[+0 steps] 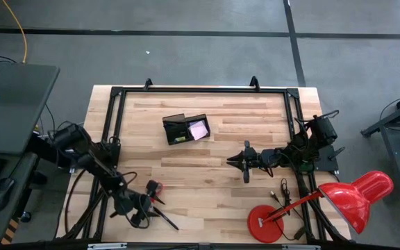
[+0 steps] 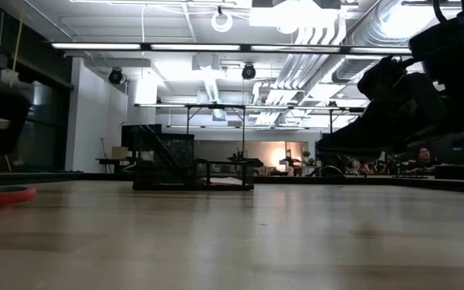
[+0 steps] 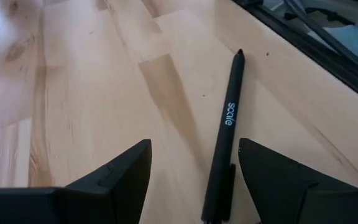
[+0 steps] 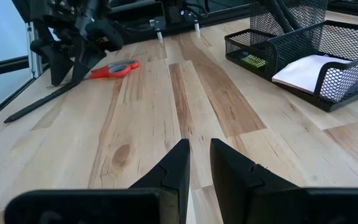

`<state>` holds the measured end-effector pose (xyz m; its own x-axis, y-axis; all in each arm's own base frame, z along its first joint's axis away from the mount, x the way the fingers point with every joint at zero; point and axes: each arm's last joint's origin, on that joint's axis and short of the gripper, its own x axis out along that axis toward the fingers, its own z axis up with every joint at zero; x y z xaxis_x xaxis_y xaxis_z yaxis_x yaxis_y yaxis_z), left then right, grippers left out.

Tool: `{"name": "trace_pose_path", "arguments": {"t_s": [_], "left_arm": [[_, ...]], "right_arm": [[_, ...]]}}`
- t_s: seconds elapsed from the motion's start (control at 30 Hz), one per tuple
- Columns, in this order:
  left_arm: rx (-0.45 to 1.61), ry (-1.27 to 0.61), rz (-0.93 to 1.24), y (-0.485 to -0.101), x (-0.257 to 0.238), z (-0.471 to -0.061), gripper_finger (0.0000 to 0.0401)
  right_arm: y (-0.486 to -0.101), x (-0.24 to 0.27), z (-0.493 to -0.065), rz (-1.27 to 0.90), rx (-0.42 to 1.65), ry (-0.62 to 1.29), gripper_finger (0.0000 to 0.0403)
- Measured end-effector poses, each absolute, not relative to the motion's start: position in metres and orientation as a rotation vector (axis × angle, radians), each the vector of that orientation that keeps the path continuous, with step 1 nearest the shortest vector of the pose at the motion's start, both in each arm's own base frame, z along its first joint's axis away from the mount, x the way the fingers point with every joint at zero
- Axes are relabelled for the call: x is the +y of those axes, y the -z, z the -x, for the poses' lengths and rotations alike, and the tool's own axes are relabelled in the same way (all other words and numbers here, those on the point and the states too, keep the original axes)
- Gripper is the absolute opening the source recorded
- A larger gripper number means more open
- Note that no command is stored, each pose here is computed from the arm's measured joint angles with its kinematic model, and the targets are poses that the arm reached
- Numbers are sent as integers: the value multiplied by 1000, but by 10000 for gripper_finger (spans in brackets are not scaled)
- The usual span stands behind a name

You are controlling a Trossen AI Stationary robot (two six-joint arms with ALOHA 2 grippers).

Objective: Pick and place office supplies into organizer
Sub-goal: Put the black pen into the black desk organizer

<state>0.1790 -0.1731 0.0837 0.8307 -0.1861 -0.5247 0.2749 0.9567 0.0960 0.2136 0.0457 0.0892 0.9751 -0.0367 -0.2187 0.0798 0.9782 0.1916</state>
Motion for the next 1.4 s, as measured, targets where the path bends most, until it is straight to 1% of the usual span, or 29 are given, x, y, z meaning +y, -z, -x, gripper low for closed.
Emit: {"name": "trace_pose_path", "arguments": {"t_s": [0.2,0.5,0.9,1.03,1.4], "left_arm": [[531,236,-160,-86,-178,-184,230],[609,216,-203,-82,-179,-185,230],[627,222,-206,-82,-179,-184,226],[627,223,-206,-81,-179,-184,195],[633,231,-205,-81,-179,-184,61]], "right_arm": [[-88,46,-213,-197,232,61,58],[-86,45,-213,-191,251,63,58],[-85,45,-213,-189,258,64,58],[-85,45,-213,-189,258,64,58],[-85,45,-213,-189,258,64,58]]}}
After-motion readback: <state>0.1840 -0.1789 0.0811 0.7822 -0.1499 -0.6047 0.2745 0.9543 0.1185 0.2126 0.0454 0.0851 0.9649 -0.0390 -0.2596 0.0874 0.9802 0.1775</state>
